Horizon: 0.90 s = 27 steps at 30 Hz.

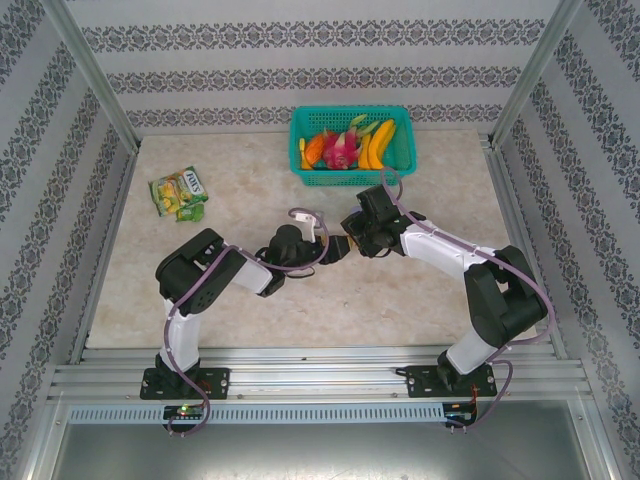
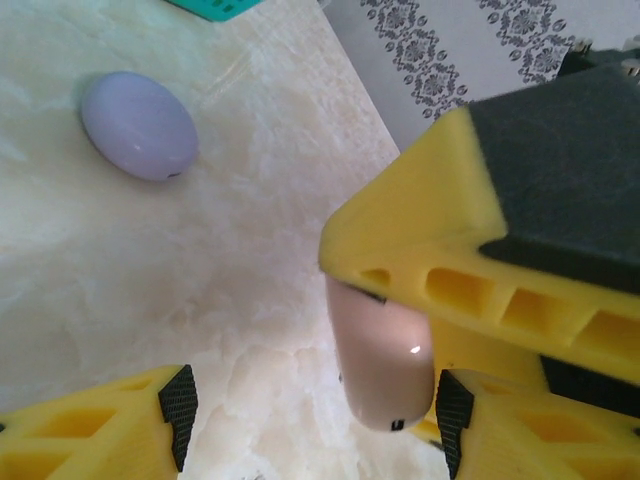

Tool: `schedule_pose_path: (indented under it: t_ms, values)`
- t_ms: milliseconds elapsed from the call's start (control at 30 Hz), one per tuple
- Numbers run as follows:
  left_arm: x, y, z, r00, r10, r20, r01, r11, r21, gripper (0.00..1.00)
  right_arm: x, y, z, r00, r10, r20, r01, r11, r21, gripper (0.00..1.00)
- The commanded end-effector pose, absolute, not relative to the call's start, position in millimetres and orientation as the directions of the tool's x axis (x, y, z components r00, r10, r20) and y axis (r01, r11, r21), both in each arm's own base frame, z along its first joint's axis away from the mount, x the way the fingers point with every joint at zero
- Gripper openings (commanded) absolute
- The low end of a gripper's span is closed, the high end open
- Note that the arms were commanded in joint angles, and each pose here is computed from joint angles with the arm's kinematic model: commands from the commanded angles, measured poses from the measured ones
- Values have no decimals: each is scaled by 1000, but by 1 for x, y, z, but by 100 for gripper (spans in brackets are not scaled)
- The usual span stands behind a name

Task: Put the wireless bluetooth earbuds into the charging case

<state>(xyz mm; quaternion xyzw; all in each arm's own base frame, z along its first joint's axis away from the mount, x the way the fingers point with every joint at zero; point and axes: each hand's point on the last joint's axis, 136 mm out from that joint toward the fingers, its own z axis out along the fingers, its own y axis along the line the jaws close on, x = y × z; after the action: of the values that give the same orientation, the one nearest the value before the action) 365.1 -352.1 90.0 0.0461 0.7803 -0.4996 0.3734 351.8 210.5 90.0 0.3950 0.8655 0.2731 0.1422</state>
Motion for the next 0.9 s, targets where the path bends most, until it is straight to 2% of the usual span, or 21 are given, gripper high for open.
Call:
schedule_pose_path:
  t_ms: [0, 500, 867]
  values:
    - [372, -362, 105, -684, -340, -646, 475, 464, -748, 66, 355, 211, 100, -636, 771, -23, 599, 512, 615, 49]
    - [384, -370, 99, -674, -372, -638, 455, 472, -755, 56, 355, 215, 98, -638, 770, -12, 602, 508, 616, 49]
    - [394, -366, 96, -651, -433, -623, 421, 477, -772, 39, 352, 215, 96, -635, 772, -6, 606, 503, 616, 49]
